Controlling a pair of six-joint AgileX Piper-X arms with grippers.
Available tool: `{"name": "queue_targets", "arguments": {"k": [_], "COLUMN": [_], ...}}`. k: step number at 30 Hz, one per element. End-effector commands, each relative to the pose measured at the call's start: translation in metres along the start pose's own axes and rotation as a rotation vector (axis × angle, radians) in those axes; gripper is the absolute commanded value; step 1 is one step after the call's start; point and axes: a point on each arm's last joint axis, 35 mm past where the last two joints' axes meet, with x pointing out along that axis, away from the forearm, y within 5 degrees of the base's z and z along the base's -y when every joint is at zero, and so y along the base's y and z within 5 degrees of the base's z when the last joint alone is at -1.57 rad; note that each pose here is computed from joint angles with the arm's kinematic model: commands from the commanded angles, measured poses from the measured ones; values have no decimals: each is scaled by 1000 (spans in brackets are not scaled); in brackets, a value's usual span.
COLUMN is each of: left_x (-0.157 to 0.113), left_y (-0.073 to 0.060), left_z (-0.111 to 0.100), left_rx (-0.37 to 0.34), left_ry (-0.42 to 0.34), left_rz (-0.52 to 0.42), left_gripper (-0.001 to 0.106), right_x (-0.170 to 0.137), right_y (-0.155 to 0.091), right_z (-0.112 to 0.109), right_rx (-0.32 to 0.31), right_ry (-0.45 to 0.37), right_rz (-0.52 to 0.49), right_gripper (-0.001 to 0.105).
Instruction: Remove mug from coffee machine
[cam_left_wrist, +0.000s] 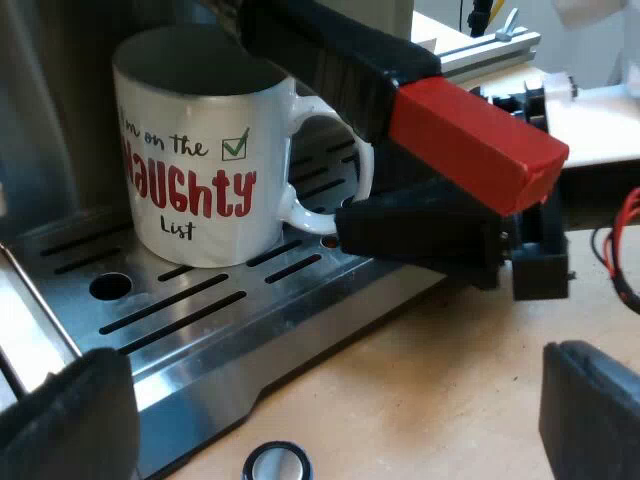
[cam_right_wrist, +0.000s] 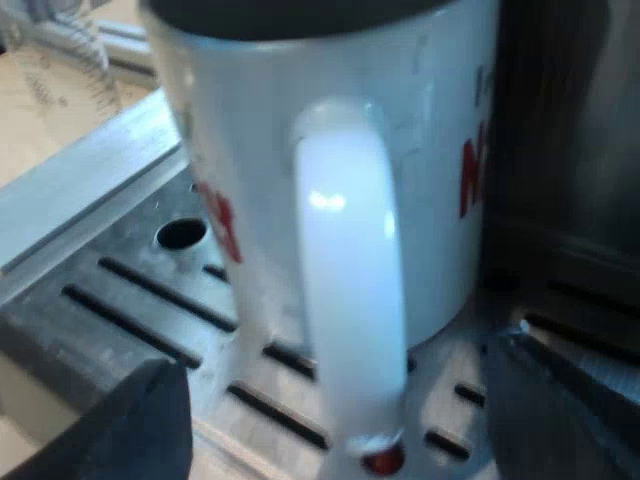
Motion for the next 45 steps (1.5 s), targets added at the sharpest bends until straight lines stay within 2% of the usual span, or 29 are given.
{"name": "queue_targets", "arguments": {"k": [1, 7, 13, 20, 22, 25, 26, 28, 32, 40, 45], "left_x": [0, 0, 0, 0, 0, 0, 0, 0, 0, 0, 0], "left_y": [-1, -1, -1, -1, -1, -1, -1, -1, -1, -1, -1], "left_z": [2, 2, 2, 2, 2, 2, 2, 2, 2, 3, 3], "left_rx": [-3, -3, -3, -3, -3, -3, -3, -3, -3, 0, 0], "left_ry": [-11, -11, -11, -11, -11, -11, -11, -11, -11, -18, -18], "left_rz": [-10, -10, -10, -10, -10, -10, -10, -10, -10, -12, -12], "left_gripper": [83, 83, 83, 83, 83, 83, 83, 83, 83, 83, 83], "right_x": [3, 9, 29, 35, 35, 35, 35, 35, 35, 32, 25], "right_y": [-1, 1, 1, 2, 2, 2, 2, 2, 2, 14, 25], "right_z": [8, 6, 16, 17, 16, 16, 16, 16, 17, 19, 20], "right_rx": [8, 8, 13, 23, 22, 22, 22, 22, 22, 13, -15], "right_ry": [-63, -63, -95, -94, -88, -89, -89, -89, -90, -84, 16], "right_rz": [-16, -16, -22, -21, -20, -20, -20, -20, -21, -5, -22], "right_gripper": [63, 63, 63, 63, 59, 40, 38, 23, 0, 0, 0]}}
